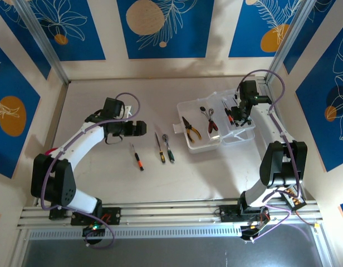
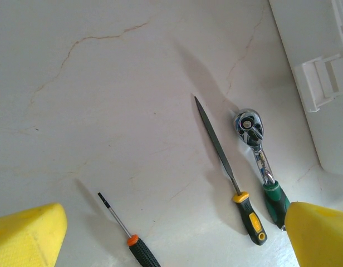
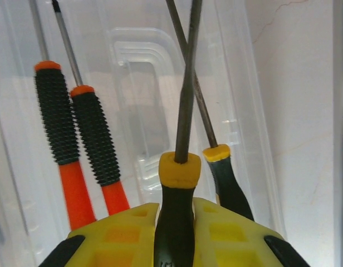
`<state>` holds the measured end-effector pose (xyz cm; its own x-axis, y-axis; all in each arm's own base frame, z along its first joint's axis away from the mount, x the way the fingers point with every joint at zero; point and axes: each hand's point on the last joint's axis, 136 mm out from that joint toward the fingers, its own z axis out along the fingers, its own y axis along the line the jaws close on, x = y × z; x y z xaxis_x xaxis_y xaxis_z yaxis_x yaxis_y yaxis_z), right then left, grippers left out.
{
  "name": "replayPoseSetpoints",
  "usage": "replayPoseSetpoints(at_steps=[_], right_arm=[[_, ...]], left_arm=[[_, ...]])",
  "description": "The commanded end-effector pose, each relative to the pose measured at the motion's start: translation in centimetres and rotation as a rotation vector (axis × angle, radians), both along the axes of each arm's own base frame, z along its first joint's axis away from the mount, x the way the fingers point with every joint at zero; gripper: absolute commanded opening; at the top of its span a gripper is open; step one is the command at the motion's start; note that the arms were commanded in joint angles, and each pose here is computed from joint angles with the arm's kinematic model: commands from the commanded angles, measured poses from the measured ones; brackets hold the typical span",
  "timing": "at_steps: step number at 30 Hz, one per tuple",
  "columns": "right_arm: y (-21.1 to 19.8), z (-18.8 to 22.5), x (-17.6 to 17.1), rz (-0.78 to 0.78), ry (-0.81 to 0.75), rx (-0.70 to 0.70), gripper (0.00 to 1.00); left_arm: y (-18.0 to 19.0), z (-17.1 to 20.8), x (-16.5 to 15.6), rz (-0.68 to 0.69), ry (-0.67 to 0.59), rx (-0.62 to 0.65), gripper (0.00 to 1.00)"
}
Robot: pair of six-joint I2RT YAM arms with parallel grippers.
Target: Pack the tool kit
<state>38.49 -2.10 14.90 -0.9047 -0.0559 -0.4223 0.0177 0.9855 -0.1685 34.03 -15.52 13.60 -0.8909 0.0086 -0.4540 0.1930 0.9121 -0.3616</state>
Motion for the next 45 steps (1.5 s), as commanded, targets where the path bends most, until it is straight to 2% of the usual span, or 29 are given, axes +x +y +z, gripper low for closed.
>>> replayPoseSetpoints(at_steps=[1,17,19,22,24,30,38,45], right_arm=[[-0.6,0.7,0.1,0.006,0.004,-0.053,0.18],[-0.4,2.2,-0.2,-0.007,-0.008,-0.071,0.36],[0.1,3.3,-0.3,-0.005,-0.031,-0.057,0.49],[1.5,5.0,-0.7,0.008,-0.066,-0.022,0.84],[2.9,5.8,-1.0,0.025,-0.085,0.014,0.98],[11.1,7.0,-2.6,0.217,-0.117,0.194,0.99],[21.1,6.4,-4.5,0.363,-0.101,0.402,0.98],[27.7,2.9,-4.7,0.449,-0.008,0.436,0.89]], left_arm=[[-0.3,-0.1,0.1,-0.020,0.002,-0.020,1.00],[-0.5,-0.5,0.0,-0.027,0.014,-0.026,1.00],[-0.5,-0.6,0.0,-0.029,0.019,-0.019,1.00],[-0.2,-1.2,-0.1,-0.027,0.036,0.001,1.00],[0.0,-1.7,-0.3,-0.027,0.050,0.028,1.00],[0.4,-3.2,-0.9,-0.033,0.083,0.101,1.00],[0.0,-3.7,-0.9,-0.033,0.089,0.098,1.00],[-0.5,-4.3,-1.0,-0.035,0.104,0.081,1.00]])
